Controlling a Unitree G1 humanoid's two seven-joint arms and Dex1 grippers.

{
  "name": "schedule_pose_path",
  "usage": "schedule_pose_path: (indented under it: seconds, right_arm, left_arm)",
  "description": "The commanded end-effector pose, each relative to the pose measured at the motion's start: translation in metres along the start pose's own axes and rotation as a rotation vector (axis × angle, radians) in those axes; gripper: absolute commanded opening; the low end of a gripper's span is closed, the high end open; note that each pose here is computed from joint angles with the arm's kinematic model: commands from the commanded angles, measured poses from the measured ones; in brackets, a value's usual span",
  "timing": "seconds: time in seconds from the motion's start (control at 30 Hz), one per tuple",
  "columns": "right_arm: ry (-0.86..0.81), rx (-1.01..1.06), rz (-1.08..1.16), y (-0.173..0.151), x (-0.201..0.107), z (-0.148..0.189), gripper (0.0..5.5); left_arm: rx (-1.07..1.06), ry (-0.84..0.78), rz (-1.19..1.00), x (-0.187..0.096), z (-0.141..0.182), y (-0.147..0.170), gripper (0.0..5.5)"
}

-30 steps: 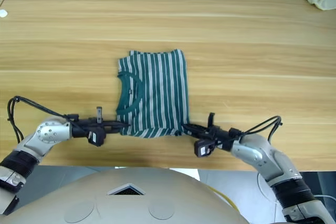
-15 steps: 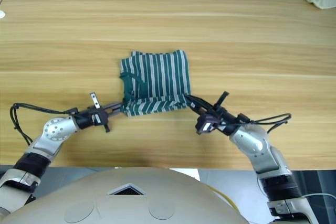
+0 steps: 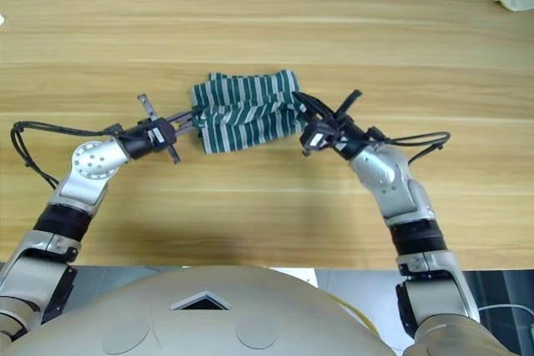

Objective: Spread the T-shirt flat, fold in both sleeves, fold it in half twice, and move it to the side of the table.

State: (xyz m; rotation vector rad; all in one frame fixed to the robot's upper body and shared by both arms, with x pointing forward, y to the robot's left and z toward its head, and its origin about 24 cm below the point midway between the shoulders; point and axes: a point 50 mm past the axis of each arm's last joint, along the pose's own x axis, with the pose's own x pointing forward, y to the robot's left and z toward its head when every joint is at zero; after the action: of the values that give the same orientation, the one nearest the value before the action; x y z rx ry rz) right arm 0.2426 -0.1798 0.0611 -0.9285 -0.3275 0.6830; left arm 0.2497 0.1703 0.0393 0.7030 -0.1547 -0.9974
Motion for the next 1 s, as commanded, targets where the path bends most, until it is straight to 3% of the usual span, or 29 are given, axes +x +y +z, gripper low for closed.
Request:
schedule_pose_path:
  seconds: [0.03, 0.43, 0.77, 1.0]
  right_arm:
    - [0.005, -0.01, -0.049, -0.009, 0.018, -0.002, 0.12]
    - [0.147, 0.019, -0.07, -0.001, 0.058, -0.032, 0.12]
    - [0.234, 0.027, -0.107, -0.002, 0.08, -0.051, 0.12]
    - [0.284, 0.015, -0.125, -0.003, 0.094, -0.055, 1.56]
  left_arm:
    - [0.058, 0.054, 0.006, 0.012, -0.006, 0.018, 0.0]
    - [-0.023, 0.188, 0.112, 0.038, -0.037, 0.03, 0.0]
    - [-0.084, 0.232, 0.205, 0.062, -0.041, 0.048, 0.0]
    - [-0.15, 0.267, 0.238, 0.07, -0.043, 0.053, 1.11]
